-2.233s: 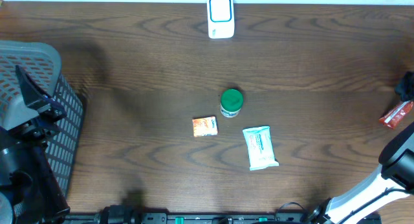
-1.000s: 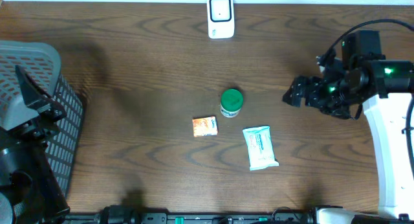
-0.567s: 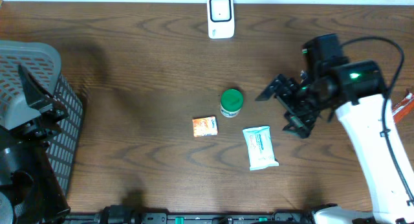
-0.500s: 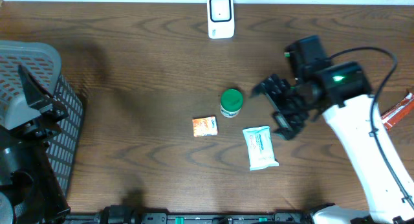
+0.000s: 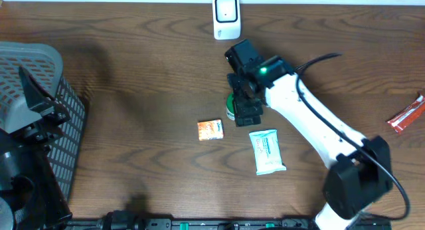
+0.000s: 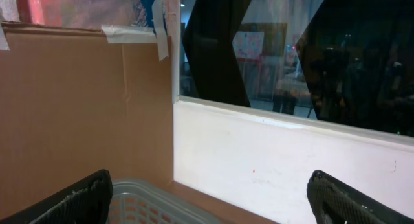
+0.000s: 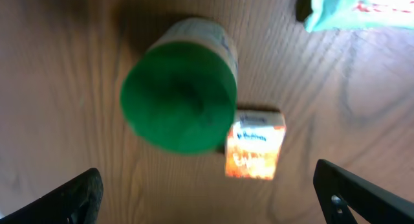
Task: Scan the item barcode
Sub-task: 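Lower the right gripper onto the green-lidded jar and grasp it, then lift the jar and carry it to the scanner with the right gripper, then hold the jar label in front of the scanner window, then carry the jar to the right table edge beside the Top bar, then move the right gripper over the green wipes pack and grasp it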
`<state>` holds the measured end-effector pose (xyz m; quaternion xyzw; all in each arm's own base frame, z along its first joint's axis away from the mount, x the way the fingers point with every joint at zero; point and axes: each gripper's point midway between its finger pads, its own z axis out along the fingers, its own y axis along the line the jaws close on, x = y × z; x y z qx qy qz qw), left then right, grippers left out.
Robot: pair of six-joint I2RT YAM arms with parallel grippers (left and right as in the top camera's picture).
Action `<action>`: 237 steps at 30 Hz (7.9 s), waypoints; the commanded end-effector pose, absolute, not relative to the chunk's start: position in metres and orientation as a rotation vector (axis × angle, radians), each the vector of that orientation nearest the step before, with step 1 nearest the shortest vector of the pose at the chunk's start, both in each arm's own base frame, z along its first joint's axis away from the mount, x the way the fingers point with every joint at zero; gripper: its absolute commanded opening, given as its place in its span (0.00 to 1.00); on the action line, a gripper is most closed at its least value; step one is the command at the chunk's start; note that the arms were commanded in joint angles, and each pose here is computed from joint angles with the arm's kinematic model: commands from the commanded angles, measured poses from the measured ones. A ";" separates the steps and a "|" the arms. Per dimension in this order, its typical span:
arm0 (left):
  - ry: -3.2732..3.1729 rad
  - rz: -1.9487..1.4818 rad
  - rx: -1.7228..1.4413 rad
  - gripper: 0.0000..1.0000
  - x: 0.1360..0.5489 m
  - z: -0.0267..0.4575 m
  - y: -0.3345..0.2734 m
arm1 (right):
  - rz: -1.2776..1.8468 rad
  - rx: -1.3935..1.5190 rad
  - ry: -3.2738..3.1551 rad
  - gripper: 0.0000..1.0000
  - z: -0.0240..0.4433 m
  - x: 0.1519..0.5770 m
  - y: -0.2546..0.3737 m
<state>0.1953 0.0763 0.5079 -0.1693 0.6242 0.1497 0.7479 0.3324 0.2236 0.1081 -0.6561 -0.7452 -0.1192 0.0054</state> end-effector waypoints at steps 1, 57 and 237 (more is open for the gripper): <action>1.362 0.310 -0.361 0.96 0.196 0.508 0.073 | -0.319 -2.125 -2.247 0.98 0.087 0.341 0.217; 1.588 0.358 -0.334 0.96 0.199 0.456 0.074 | -1.380 -0.413 -2.234 0.45 0.128 0.325 0.202; 2.518 0.554 -0.167 0.96 0.095 0.273 0.072 | -0.010 0.261 -2.594 0.99 0.060 0.249 0.133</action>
